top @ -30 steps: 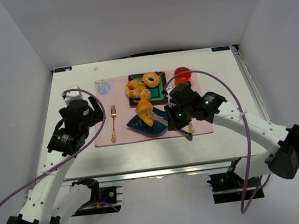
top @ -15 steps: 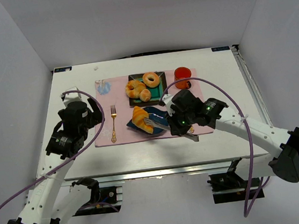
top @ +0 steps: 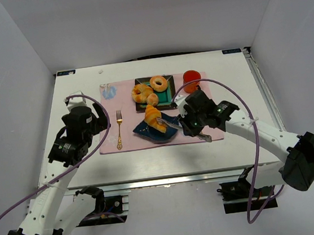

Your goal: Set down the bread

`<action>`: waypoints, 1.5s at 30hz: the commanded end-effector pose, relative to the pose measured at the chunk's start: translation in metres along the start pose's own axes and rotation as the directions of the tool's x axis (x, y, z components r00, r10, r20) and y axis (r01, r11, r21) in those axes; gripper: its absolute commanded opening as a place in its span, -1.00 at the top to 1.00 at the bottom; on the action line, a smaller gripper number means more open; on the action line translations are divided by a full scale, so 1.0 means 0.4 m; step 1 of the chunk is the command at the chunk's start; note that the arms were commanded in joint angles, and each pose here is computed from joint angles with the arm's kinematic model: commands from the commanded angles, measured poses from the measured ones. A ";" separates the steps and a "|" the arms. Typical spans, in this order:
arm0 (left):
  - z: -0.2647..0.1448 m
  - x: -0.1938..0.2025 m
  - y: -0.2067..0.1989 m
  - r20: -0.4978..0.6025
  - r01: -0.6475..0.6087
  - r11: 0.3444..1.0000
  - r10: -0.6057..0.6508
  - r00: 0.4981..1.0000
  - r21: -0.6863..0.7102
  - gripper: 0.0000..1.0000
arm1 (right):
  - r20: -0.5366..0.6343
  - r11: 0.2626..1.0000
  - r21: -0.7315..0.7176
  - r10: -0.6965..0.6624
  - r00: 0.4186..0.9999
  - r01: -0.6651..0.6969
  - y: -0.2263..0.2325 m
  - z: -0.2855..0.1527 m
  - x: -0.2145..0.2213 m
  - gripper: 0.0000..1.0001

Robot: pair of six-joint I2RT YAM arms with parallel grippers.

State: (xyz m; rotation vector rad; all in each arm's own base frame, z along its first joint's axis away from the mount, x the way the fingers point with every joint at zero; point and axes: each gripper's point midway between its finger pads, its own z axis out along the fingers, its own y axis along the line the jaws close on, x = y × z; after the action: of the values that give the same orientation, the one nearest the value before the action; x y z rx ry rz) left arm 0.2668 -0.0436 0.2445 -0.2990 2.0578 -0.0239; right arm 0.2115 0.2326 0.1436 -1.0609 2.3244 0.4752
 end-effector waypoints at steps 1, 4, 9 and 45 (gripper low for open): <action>-0.009 -0.012 -0.004 0.017 0.007 1.000 -0.007 1.000 0.016 -0.96 | 0.046 0.999 -0.012 -0.034 0.998 0.035 -0.016 0.011 -0.020 0.65; -0.007 -0.010 -0.005 0.017 0.007 1.000 -0.007 1.000 0.015 -0.96 | 0.038 0.999 -0.030 -0.028 0.999 0.029 -0.014 0.023 -0.007 0.65; -0.005 -0.009 -0.005 0.017 0.010 1.000 -0.010 1.000 0.014 -0.96 | 0.012 0.999 -0.035 -0.013 1.000 0.013 -0.017 0.050 0.007 0.65; -0.006 -0.008 -0.011 0.016 0.022 0.999 -0.023 1.000 0.027 -0.96 | 0.039 0.998 -0.041 0.038 0.999 -0.037 0.002 -0.019 -0.011 -0.03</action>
State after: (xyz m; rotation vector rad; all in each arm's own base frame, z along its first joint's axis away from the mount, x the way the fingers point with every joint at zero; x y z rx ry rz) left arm 0.2667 -0.0446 0.2433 -0.3010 2.0609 -0.0307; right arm 0.2058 0.2238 0.1217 -1.0505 2.3861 0.5085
